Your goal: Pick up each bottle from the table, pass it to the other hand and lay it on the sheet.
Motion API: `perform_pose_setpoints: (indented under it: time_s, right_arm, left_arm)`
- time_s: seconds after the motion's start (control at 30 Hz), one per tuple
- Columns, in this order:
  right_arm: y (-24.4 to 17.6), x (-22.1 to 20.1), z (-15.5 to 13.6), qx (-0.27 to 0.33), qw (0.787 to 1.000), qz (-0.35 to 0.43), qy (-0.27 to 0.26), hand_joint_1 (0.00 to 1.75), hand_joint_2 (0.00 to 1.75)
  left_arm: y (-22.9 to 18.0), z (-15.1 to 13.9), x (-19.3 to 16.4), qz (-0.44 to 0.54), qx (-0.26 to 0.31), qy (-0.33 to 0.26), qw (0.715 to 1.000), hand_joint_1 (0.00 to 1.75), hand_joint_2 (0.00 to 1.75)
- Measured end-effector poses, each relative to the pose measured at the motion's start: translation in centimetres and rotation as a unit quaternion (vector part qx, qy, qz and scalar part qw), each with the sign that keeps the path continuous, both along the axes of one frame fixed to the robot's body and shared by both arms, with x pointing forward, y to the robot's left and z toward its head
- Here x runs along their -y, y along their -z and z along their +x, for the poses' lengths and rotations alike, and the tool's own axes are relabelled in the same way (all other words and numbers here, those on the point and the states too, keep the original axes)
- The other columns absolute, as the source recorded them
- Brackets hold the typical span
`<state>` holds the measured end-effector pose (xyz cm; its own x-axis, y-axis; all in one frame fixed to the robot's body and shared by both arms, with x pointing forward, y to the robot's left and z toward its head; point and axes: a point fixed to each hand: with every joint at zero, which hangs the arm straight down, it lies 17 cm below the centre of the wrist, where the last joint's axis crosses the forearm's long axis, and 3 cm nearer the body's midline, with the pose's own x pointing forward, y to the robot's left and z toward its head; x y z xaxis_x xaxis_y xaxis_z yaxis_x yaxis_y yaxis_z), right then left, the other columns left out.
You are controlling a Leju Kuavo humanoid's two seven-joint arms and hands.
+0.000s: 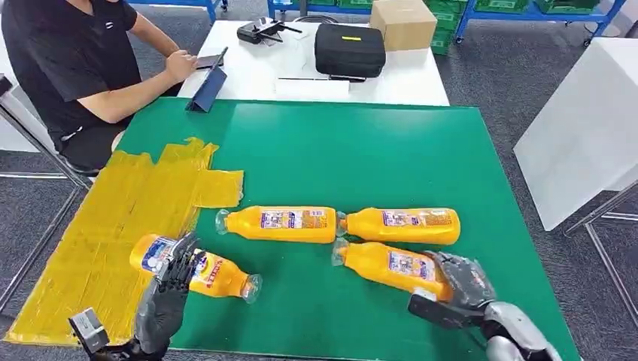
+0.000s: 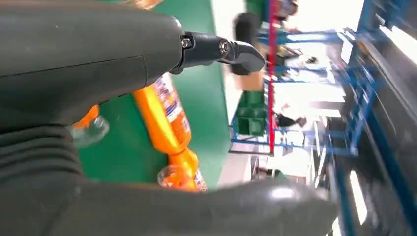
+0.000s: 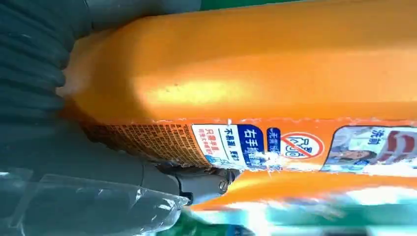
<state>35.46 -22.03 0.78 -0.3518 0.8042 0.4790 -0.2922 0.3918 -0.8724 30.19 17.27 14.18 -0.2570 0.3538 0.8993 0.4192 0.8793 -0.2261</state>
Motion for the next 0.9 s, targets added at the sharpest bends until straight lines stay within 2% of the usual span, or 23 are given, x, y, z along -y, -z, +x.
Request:
perform_pose_setpoints:
  time_s: [0.13, 0.2, 0.3, 0.6, 0.9]
  right_arm:
    - [-7.8, -10.0, -2.3, 0.05, 0.987, 0.149, -0.033, 1.75, 1.75]
    - [-11.3, -12.6, -2.5, 0.073, 0.978, 0.192, -0.045, 1.75, 1.75]
    - [-14.0, -14.7, -3.1, 0.085, 0.966, 0.239, -0.057, 1.75, 1.75]
    - [-16.6, -18.6, -3.2, 0.074, 0.948, 0.3, -0.077, 1.75, 1.75]
    - [-14.8, -20.6, -1.8, 0.037, 0.95, 0.3, -0.075, 1.75, 1.75]
  left_arm:
    - [-1.1, -0.4, 1.3, -0.1, -0.034, -0.006, 0.994, 0.0, 1.75]
    - [-1.6, -0.4, 1.7, -0.135, -0.041, -0.008, 0.99, 0.0, 1.75]
    - [-2.1, -0.4, 2.2, -0.161, -0.044, -0.007, 0.986, 0.0, 1.75]
    - [-2.9, 0.1, 4.7, -0.18, -0.049, 0.013, 0.982, 0.0, 1.75]
    - [-4.3, 0.0, 7.8, -0.187, -0.038, 0.05, 0.98, 0.0, 1.75]
